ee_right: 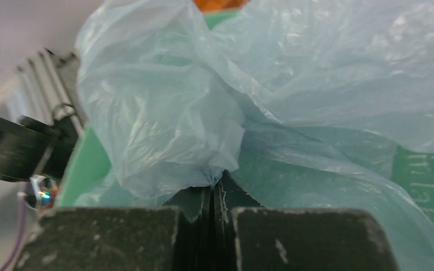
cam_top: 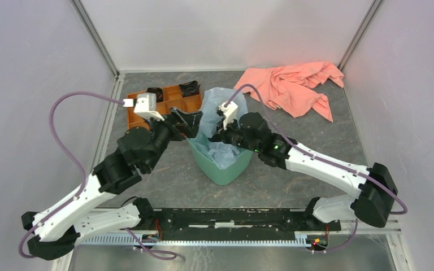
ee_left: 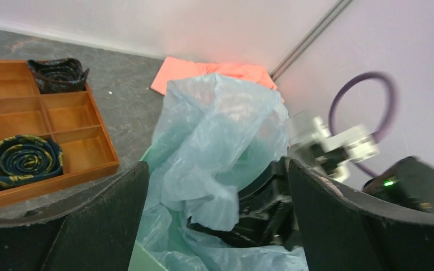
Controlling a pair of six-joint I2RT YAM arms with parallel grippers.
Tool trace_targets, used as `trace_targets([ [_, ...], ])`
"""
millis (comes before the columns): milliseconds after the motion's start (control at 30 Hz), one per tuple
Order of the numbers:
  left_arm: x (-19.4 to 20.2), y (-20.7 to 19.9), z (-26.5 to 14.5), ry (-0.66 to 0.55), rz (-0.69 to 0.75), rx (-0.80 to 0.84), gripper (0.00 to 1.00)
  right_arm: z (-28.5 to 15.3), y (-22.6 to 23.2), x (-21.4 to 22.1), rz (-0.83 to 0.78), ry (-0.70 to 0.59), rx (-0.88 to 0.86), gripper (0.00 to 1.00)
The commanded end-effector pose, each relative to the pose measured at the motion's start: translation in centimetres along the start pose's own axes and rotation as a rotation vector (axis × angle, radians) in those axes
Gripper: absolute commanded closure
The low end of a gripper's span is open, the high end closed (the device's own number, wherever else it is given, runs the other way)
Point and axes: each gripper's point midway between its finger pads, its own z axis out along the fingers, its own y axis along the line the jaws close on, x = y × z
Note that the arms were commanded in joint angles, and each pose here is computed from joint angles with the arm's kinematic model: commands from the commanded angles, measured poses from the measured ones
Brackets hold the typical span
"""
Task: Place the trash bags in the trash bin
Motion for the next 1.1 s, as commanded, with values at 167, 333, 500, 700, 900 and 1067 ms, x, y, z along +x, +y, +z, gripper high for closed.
trace_targets([
  [167, -3.7, 0.7, -0.8, -0.098, -0.009, -0.058, 0.02, 2.3, -3.8, 6.4, -0.107, 0.27, 0.196, 1.0],
  [333, -4.0, 0.8, -1.5, -0.07, 0.007, -0.061, 0.0, 3.5, -3.2, 7.2, -0.107, 0.333, 0.148, 1.0],
  [500, -2.8, 0.9, -2.8, 0.0, -0.033, -0.032, 0.0, 4.1, -2.5, 8.5, -0.067, 0.332, 0.099, 1.0],
  [700, -0.3, 1.0, -4.3, 0.105, -0.09, 0.008, 0.0, 2.6, 0.5, 3.1, -0.001, 0.187, 0.008, 1.0],
  [900, -1.3, 0.4, -5.4, 0.074, -0.161, 0.069, 0.0, -0.3, 1.4, -2.0, 0.018, 0.051, 0.015, 1.0],
  [1067, -1.6, -1.6, -4.5, 0.101, -0.165, 0.114, 0.0, -2.0, 1.2, -4.4, 0.071, -0.081, 0.045, 0.97],
])
